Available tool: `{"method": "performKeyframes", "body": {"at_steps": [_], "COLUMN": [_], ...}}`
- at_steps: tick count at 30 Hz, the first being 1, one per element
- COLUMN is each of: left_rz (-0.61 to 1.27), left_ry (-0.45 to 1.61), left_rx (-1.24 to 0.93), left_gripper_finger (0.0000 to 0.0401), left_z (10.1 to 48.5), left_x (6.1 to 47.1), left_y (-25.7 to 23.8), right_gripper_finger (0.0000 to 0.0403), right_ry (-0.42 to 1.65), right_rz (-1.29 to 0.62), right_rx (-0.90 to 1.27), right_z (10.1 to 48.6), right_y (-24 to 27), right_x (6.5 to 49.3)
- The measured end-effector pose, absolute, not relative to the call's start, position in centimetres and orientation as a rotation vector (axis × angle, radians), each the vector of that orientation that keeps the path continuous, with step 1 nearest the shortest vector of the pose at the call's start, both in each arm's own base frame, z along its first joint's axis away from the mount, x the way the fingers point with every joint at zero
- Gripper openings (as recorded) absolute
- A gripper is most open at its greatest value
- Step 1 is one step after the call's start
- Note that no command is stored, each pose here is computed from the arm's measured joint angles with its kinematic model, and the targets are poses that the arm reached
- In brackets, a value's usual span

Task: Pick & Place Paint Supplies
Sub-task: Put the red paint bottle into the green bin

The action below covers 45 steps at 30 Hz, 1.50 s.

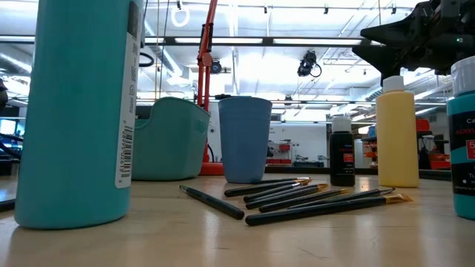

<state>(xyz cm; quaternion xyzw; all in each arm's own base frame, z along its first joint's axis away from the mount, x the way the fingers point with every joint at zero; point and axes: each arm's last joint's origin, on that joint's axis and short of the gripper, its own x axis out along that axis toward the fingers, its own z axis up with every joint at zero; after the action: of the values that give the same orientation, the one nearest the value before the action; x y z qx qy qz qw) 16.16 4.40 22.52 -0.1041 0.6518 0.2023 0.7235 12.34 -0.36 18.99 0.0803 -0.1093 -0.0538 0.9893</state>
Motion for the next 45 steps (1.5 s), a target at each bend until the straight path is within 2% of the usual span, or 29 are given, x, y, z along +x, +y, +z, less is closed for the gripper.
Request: {"method": "performKeyframes", "body": {"at_steps": [13, 29, 45], "left_rz": [0.432, 0.511, 0.529], "left_ry": [1.442, 1.433, 1.43], "left_rx": [-0.264, -0.281, -0.294], "left_gripper_finger": [0.0163, 0.0173, 0.0234], "left_z": [20.5, 20.4, 20.9], "left_x": [15.7, 15.4, 15.5], "left_y": [5.2, 6.1, 6.1], "right_gripper_finger": [0.0204, 0.0204, 0.0204], "right_ry": [-0.22, -0.22, -0.264], "right_rz": [-0.107, -0.1, -0.063], "right_rx": [0.162, 0.172, 0.242], "right_z": [19.0, 19.0, 19.4], "right_y": [-0.4, -0.3, -0.3], "right_x": [12.3, 12.3, 12.3]}}
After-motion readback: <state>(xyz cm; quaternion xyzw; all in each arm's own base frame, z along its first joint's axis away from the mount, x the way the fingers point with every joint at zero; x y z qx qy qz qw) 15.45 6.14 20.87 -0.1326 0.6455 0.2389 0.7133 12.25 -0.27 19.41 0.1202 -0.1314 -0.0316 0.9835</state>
